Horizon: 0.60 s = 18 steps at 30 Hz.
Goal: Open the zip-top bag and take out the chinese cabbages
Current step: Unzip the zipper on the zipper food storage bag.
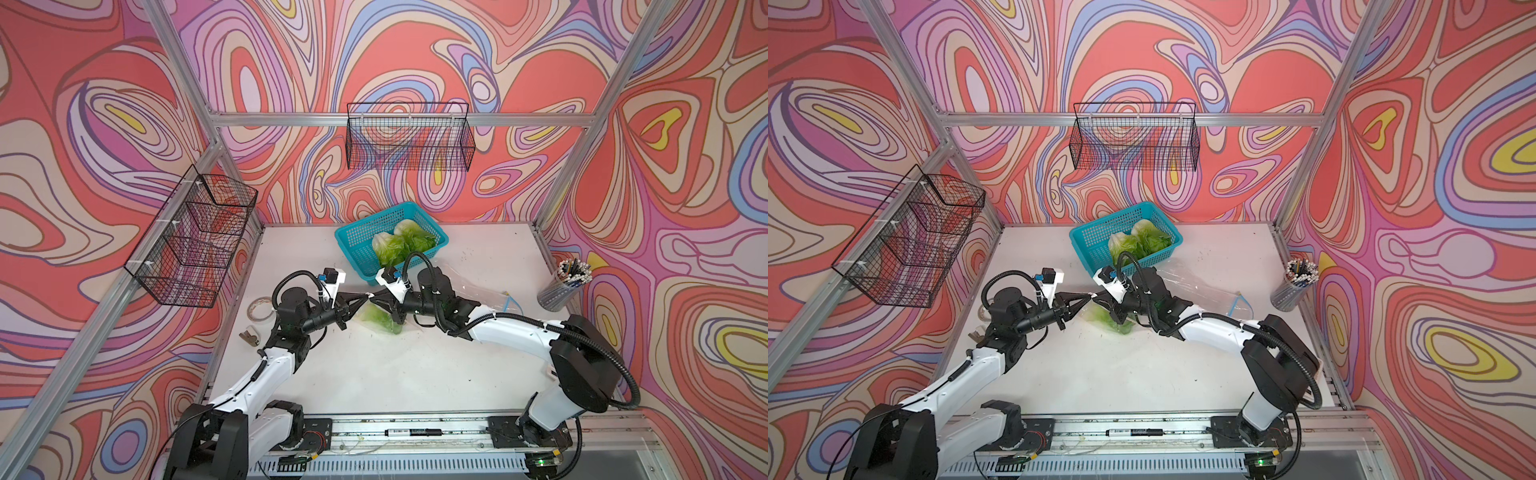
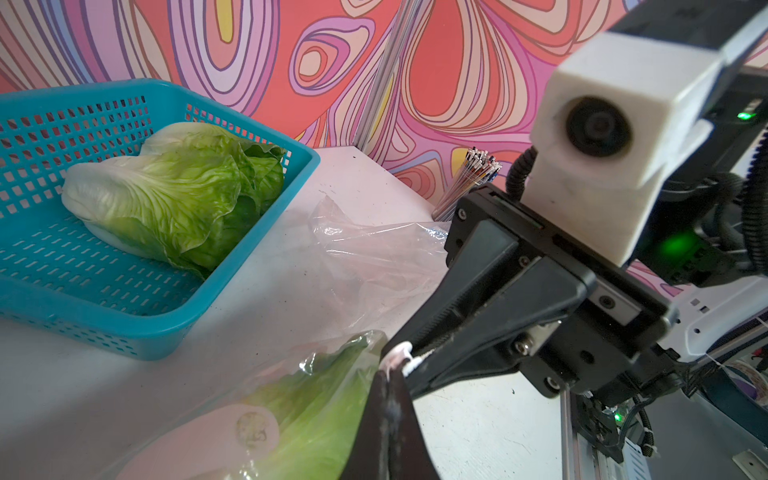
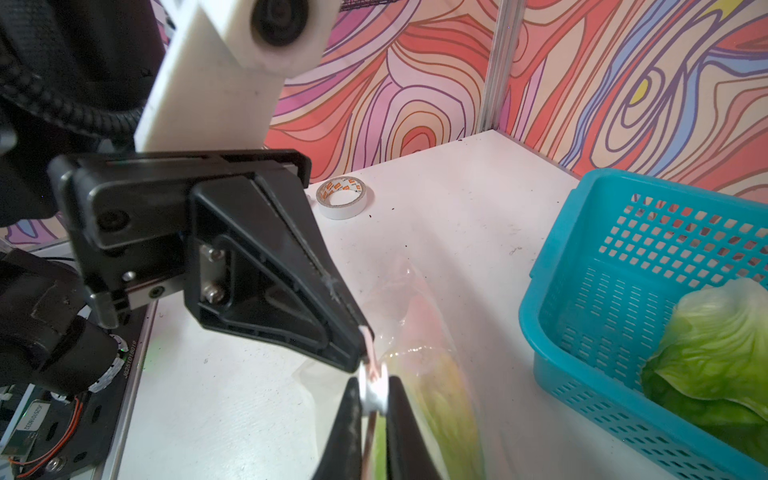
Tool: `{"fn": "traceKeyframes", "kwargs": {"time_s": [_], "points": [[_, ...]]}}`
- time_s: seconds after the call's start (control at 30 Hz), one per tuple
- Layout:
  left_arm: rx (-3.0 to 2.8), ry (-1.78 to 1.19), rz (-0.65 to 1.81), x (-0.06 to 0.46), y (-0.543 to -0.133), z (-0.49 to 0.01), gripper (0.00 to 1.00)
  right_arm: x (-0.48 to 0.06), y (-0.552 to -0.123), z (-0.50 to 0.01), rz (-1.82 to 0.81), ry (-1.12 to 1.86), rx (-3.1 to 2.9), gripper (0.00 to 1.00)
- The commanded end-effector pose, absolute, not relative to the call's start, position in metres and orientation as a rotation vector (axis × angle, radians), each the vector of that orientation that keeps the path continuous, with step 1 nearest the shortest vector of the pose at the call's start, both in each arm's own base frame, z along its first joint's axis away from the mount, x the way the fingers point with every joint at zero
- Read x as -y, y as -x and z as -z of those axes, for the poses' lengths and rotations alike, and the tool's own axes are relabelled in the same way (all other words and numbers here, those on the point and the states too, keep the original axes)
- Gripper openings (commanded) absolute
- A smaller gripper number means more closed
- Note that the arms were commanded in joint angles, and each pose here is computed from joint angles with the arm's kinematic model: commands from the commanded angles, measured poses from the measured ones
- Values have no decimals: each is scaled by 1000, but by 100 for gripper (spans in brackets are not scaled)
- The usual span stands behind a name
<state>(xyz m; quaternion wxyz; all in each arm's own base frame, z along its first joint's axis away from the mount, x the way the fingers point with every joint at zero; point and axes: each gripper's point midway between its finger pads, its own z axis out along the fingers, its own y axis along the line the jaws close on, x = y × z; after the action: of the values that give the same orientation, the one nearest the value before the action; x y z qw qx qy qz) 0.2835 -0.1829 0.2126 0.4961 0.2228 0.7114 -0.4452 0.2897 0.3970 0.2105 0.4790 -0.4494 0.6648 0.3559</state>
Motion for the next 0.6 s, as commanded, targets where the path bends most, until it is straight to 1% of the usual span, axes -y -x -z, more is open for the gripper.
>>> {"fn": "traceKeyframes", "kwargs": {"time_s": [0.0, 0.2, 0.57], "points": [[-1652, -506, 1055, 179, -290, -228, 0, -394, -293, -199, -819, 1123, -1657, 0], [-1596, -428, 1044, 173, -298, -238, 0, -387, -295, -189, -757, 1136, -1703, 0], [-1548, -378, 1037, 163, -305, -250, 0, -376, -292, -175, -699, 1161, -1757, 0]]}}
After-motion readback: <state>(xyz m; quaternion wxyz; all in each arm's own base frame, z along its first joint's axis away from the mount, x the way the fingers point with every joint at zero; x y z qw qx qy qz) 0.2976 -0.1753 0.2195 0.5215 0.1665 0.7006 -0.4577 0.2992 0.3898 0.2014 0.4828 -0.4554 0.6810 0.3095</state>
